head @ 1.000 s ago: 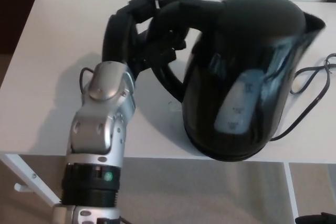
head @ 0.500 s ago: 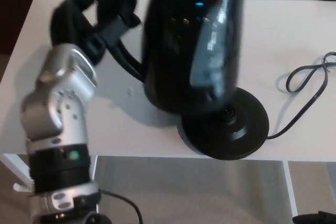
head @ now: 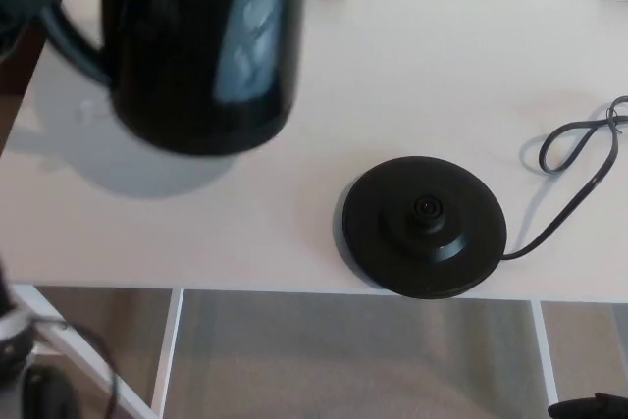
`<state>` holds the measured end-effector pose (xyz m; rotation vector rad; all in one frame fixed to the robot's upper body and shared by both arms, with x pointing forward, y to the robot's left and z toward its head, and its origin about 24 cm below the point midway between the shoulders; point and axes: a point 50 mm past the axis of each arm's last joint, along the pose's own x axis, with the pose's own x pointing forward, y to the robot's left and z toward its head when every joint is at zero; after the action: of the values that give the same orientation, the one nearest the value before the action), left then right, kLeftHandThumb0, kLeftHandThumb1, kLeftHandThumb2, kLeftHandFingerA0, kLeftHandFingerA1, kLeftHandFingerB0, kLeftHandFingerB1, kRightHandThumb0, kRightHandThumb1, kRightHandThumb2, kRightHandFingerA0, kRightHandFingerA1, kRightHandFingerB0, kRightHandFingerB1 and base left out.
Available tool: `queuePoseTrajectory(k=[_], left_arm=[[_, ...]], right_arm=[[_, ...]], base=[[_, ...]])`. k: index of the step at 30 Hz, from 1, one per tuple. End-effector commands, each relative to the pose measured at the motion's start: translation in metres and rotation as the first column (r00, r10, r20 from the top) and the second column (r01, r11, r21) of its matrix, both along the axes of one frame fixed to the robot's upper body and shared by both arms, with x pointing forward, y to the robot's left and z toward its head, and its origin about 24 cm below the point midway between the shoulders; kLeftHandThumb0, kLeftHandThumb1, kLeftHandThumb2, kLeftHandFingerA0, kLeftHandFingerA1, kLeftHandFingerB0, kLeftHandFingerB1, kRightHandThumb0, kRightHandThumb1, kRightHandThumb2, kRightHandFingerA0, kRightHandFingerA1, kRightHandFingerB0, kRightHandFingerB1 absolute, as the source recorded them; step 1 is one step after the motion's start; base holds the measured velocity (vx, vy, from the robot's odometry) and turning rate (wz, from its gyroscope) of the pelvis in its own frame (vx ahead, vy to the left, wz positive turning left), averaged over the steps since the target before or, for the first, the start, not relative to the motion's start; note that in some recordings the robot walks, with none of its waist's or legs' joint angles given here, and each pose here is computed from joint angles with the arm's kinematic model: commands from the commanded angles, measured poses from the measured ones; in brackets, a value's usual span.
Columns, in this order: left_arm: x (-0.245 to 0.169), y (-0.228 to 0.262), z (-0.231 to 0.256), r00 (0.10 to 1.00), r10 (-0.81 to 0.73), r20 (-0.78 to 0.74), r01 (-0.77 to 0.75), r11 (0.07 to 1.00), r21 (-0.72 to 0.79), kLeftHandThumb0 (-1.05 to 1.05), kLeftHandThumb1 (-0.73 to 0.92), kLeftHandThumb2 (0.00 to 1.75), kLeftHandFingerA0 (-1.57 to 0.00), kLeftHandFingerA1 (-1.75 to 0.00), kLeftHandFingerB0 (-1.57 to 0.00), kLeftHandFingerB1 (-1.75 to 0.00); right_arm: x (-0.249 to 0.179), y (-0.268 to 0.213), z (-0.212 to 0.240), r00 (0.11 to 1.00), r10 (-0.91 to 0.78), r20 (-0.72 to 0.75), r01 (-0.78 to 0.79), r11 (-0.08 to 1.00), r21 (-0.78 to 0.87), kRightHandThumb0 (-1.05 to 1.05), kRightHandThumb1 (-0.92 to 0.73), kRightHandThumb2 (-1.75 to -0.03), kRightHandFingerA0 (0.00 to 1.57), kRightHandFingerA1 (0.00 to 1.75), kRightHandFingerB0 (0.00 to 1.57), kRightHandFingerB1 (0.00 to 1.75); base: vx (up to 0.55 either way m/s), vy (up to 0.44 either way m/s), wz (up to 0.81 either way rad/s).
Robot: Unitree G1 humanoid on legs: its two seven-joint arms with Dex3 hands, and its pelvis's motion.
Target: The robot walk towards a table in front and uses its left hand to pick up the pot from the base and places it on the table
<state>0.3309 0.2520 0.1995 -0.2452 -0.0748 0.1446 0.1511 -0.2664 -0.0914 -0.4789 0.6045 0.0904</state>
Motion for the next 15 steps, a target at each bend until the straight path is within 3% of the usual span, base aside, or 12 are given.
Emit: queuePoseTrajectory(k=[1, 7, 8, 12, 14, 15], left_arm=[[-0.007, 0.013, 0.002, 0.995, -0.036, 0.09, 0.025, 0.993, 0.117, -0.25, 0.75, 0.63, -0.77, -1.53, -0.69, -1.0], [-0.011, 0.015, -0.01, 0.995, -0.059, 0.084, 0.036, 0.966, 0.256, -0.26, 0.78, 0.65, -0.71, -1.61, -0.66, -1.05], [-0.013, 0.011, -0.019, 0.994, -0.082, 0.069, 0.053, 0.936, 0.347, -0.28, 0.76, 0.67, -0.78, -1.53, -0.77, -0.95], [-0.021, -0.007, -0.041, 0.989, -0.139, 0.048, 0.091, 0.835, 0.543, -0.29, 0.82, 0.64, -0.82, -1.44, -0.73, -0.99], [-0.021, -0.008, -0.042, 0.988, -0.143, 0.05, 0.092, 0.827, 0.555, -0.29, 0.82, 0.64, -0.82, -1.44, -0.73, -0.99], [-0.024, -0.017, -0.051, 0.986, -0.168, 0.011, 0.13, 0.804, 0.58, -0.28, 0.82, 0.66, -0.81, -1.32, -0.76, -0.89]], right_arm=[[-0.003, -0.006, -0.001, 1.0, -0.005, -0.015, 0.004, 1.0, -0.028, -0.45, -0.55, -0.57, 0.86, 0.54, 0.69, 0.49], [-0.002, -0.007, -0.001, 1.0, -0.006, -0.012, 0.005, 0.999, -0.032, -0.45, -0.55, -0.57, 0.88, 0.54, 0.7, 0.49], [-0.001, -0.006, -0.001, 1.0, -0.014, -0.01, 0.013, 1.0, -0.024, -0.44, -0.55, -0.57, 0.87, 0.54, 0.69, 0.49], [-0.001, -0.006, 0.001, 1.0, -0.018, -0.007, 0.018, 1.0, -0.019, -0.43, -0.55, -0.57, 0.86, 0.54, 0.68, 0.49], [-0.001, -0.006, 0.001, 1.0, -0.017, -0.007, 0.017, 1.0, -0.019, -0.43, -0.55, -0.57, 0.86, 0.54, 0.68, 0.49], [0.0, -0.005, 0.001, 1.0, -0.015, -0.006, 0.015, 1.0, -0.023, -0.45, -0.55, -0.57, 0.85, 0.54, 0.68, 0.49]], base=[[0.0, 0.0, 0.0], [0.0, 0.0, 0.0], [0.0, 0.0, 0.0], [0.0, 0.0, 0.0], [0.0, 0.0, 0.0], [0.0, 0.0, 0.0]])
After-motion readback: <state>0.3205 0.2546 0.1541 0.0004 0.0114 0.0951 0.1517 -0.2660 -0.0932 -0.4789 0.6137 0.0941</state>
